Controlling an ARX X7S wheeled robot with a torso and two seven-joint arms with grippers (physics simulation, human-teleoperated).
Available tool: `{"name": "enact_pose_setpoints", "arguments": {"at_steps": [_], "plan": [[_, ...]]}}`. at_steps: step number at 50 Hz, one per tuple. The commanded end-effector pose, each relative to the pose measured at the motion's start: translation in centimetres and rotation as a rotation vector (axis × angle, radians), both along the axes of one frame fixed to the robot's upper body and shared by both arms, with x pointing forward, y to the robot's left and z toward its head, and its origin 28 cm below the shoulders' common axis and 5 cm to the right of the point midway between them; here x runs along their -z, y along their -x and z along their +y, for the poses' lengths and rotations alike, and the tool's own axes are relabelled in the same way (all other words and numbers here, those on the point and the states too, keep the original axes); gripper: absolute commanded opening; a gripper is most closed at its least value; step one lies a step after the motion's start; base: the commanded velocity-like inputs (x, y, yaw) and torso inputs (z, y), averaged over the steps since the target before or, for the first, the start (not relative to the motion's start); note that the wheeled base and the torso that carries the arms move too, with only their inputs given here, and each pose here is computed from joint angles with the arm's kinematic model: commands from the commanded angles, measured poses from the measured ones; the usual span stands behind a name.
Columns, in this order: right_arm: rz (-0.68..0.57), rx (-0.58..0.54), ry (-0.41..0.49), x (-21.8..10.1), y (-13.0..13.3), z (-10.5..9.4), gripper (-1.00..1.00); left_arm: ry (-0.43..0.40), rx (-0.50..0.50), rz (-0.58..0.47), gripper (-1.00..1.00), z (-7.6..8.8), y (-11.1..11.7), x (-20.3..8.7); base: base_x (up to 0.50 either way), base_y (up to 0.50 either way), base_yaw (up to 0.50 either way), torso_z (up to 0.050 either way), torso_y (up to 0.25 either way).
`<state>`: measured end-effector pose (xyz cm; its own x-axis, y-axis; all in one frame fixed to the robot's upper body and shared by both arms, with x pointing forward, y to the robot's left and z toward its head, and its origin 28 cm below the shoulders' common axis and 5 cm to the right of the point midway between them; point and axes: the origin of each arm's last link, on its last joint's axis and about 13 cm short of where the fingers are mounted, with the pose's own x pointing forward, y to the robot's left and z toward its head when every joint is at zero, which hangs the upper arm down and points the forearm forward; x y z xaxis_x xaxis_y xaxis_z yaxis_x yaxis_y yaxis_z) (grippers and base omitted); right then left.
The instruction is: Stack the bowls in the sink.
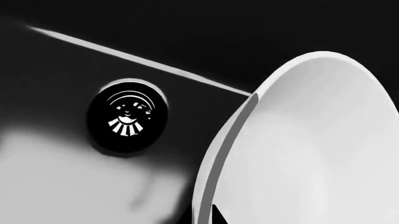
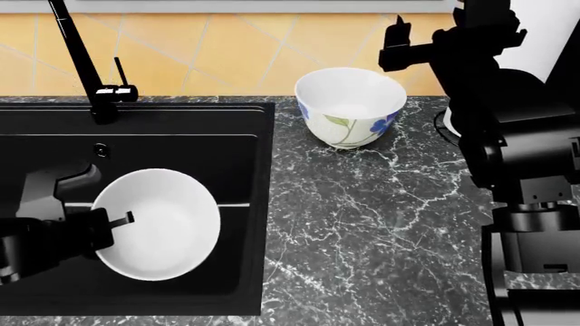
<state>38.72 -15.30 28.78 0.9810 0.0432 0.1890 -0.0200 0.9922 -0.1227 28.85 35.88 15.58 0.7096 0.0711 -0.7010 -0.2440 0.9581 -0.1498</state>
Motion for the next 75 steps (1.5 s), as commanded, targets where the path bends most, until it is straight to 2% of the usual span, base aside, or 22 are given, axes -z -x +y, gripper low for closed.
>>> {"name": "enact_pose_setpoints", "arguments": {"at_steps": [1, 61, 62, 75], "plan": [[0.002, 0.002, -0.004, 0.1, 0.0, -0.1, 1.00, -0.045, 0.000, 0.049, -1.00, 0.0, -0.9, 0.5, 0.00, 0.00, 0.00, 0.000, 0.000], [0.007, 0.004, -0.011, 0.5, 0.0, -0.1, 1.00, -0.087, 0.015, 0.115, -1.00, -0.1, -0.7, 2.7, 0.00, 0.00, 0.00, 0.000, 0.000], [0.007, 0.004, -0.011, 0.5, 0.0, -0.2, 1.00, -0.087, 0.016, 0.116, 1.00, -0.1, -0.7, 2.8, 0.00, 0.00, 0.00, 0.000, 0.000], [0.008, 0.005, -0.013, 0.6, 0.1, -0.2, 1.00, -0.091, 0.024, 0.113, 1.00, -0.1, -0.8, 2.9, 0.00, 0.00, 0.00, 0.000, 0.000]]}}
